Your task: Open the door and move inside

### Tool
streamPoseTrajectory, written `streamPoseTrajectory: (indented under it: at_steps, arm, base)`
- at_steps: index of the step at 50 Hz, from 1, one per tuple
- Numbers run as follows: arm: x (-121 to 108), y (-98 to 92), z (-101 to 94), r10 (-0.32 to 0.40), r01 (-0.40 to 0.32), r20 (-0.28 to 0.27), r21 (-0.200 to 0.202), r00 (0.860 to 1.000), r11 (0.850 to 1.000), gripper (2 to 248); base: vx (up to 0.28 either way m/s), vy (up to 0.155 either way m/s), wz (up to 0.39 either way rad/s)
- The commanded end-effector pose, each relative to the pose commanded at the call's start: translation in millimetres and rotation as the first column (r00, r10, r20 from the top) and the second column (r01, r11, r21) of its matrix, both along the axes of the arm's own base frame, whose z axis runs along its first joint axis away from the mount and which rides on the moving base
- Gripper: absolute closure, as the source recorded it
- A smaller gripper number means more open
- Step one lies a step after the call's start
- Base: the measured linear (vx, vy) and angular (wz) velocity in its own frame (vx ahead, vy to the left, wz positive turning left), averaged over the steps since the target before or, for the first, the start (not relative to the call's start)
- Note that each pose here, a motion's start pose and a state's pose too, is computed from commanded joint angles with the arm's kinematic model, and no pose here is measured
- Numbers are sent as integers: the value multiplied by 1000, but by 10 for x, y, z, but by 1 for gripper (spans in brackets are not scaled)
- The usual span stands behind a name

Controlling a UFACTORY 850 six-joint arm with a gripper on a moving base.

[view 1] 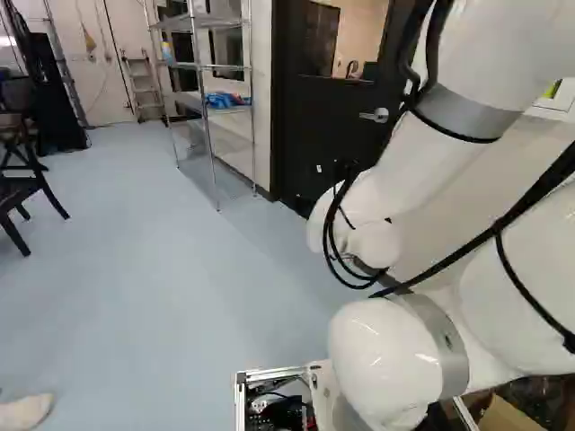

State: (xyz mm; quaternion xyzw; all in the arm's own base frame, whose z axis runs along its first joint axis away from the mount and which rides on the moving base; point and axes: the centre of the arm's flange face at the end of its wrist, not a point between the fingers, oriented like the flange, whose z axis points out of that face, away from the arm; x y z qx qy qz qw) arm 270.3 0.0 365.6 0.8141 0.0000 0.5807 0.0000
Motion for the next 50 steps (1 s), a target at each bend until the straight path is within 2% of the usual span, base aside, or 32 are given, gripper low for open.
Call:
streamPoseTrajectory:
  at_steps: [38,50]
  arm:
    - [0,0,0,0,0,0,0,1000,1000,3]
    - [0,0,0,0,0,0,0,1000,1000,3]
  base:
    - [-2,-1,-1]
    - [30,45,-7]
